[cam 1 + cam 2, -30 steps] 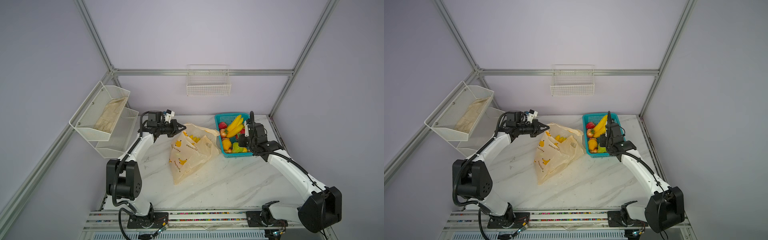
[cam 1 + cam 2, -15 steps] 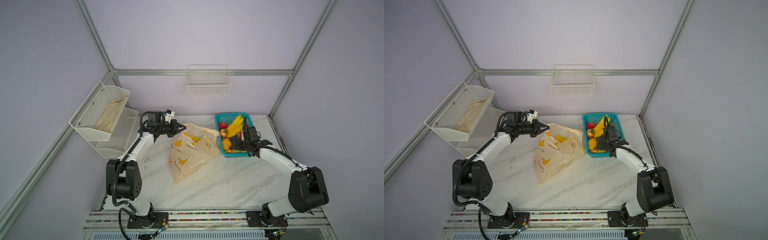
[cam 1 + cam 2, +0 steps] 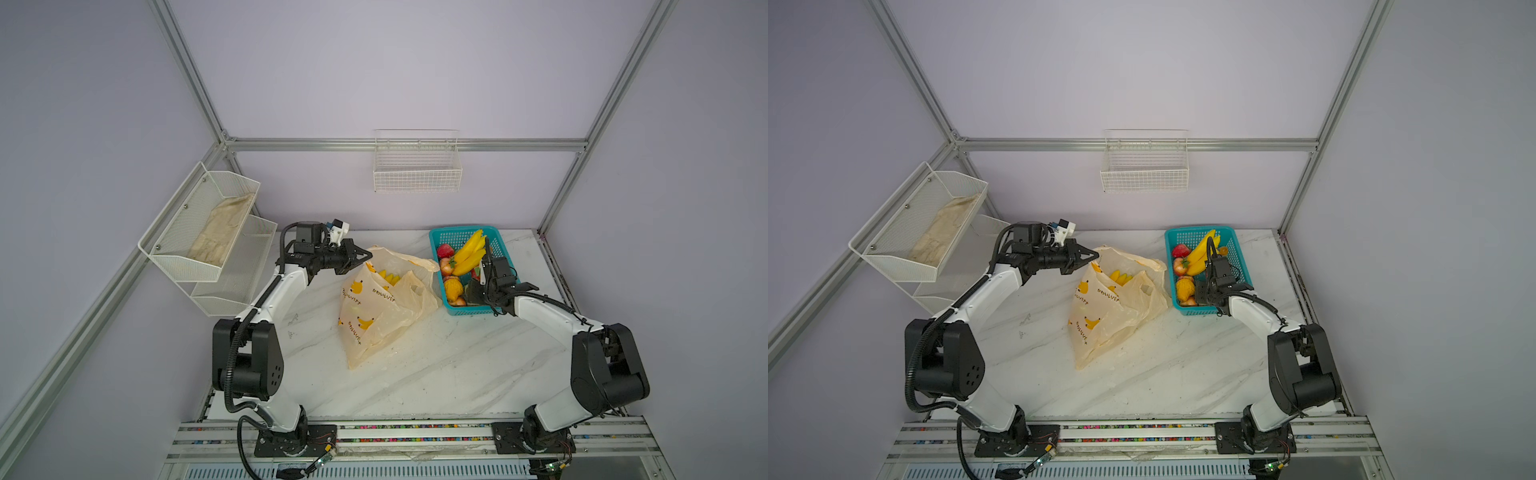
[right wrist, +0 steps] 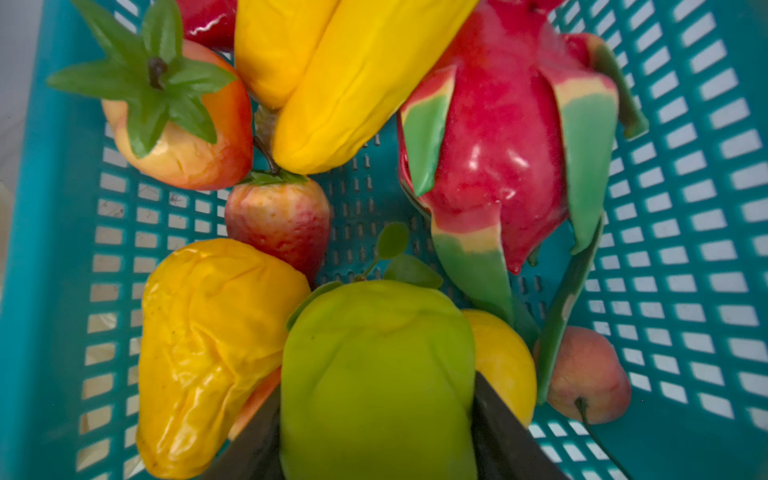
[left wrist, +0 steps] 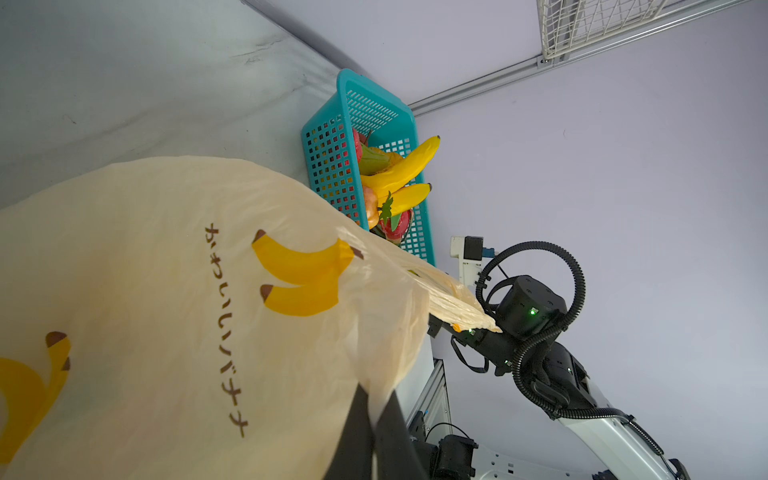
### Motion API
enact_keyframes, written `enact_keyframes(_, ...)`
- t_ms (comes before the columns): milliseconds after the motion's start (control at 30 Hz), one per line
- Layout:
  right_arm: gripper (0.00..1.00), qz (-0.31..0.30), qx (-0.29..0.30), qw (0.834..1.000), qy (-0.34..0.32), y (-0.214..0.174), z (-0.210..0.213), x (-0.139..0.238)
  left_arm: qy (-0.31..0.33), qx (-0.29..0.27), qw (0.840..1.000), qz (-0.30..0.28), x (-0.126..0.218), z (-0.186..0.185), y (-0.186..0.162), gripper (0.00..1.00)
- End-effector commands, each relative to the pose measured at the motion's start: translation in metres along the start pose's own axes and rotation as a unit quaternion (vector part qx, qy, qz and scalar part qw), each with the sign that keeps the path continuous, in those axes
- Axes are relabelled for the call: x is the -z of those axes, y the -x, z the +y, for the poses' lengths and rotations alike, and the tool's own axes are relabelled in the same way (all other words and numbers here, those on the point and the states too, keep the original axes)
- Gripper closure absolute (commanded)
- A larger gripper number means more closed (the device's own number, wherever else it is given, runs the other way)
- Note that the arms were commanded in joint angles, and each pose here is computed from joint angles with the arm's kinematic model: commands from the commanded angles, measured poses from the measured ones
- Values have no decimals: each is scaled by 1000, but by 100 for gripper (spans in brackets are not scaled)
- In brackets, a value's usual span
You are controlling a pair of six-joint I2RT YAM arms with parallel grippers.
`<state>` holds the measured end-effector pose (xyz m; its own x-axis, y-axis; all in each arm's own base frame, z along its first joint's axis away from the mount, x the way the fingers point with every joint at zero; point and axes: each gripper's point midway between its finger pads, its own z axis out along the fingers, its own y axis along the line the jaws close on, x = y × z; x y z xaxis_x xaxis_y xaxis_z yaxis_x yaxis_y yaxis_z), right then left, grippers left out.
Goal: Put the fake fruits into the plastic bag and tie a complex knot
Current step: 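Carry the large green pear into the bag with the right gripper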
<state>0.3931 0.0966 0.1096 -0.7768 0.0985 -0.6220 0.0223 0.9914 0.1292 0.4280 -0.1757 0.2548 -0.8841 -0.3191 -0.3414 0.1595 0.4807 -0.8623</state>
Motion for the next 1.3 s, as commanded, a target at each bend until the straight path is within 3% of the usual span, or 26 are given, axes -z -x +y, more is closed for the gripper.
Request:
enact_keyframes(0,45,-64,-3,998,3,32,-1,37,-4,-9,1000,1,0,1,-7,100)
enact_keyframes(67,47,-106,11,993,50,49,15,65,-4,-9,1000,1,0,1,-7,100)
enact_keyframes(167,50,-168,49,971,160,63,56,114,-3,-9,1000,1,0,1,-7,100)
enact_keyframes(333,51,-261,143,891,343,61,149,206,-3,-8,1000,2,-1,2,-7,100)
enact_keyframes(433,51,-258,196,865,384,46,200,217,-3,-7,1000,3,-2,2,-8,100)
enact_keyframes(500,52,-246,220,867,374,41,225,204,-3,-8,1000,2,-2,2,-8,100)
enact_keyframes(600,54,-232,238,883,331,43,249,169,-3,-9,1000,3,-2,1,-9,100)
enact_keyframes(767,56,-234,215,919,232,67,259,101,-5,-10,1000,4,-2,-1,-9,100)
enact_keyframes(933,56,-222,201,934,196,70,272,50,-5,-11,1000,4,-2,-1,-9,100)
enact_keyframes(1067,55,-175,208,933,237,45,294,13,-6,-12,1000,4,-2,-1,-9,100)
enact_keyframes(1267,42,-115,215,901,359,1,314,20,-6,-11,1000,5,-2,-1,-9,100)
